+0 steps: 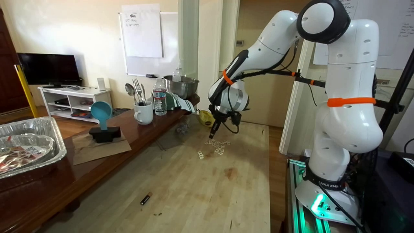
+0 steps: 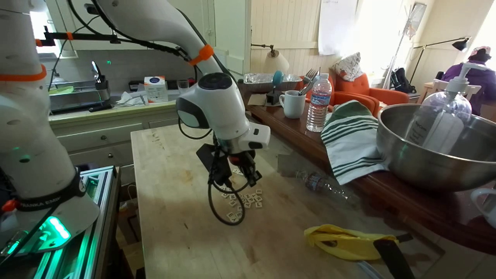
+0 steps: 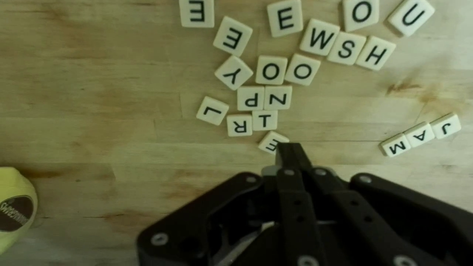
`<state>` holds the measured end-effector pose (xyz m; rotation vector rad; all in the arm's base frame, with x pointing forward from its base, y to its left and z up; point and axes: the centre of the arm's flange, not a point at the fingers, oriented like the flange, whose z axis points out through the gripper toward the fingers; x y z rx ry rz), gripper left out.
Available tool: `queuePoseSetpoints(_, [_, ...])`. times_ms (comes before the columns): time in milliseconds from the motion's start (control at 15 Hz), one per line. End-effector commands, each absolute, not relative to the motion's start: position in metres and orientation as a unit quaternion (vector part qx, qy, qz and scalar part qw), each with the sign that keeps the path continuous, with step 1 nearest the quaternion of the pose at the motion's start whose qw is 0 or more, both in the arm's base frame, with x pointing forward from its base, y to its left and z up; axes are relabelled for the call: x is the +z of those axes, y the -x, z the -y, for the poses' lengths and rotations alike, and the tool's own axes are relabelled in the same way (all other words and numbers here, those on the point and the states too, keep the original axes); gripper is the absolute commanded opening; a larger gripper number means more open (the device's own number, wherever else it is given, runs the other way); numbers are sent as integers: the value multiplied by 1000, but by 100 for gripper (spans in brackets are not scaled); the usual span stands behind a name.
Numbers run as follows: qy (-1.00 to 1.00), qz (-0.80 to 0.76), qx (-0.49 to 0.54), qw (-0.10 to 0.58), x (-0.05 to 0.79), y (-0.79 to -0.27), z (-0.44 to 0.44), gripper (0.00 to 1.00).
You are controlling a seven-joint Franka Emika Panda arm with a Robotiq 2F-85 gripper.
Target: Move two letter tiles to the left.
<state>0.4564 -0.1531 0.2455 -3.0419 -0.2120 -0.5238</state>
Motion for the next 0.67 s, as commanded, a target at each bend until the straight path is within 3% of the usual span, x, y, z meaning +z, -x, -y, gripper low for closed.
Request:
queuePoseSetpoints(0, [982,50,-181,3,214,-472,164,0])
queuePoseSetpoints(600, [982,13,-188,4,191,-488,164,0])
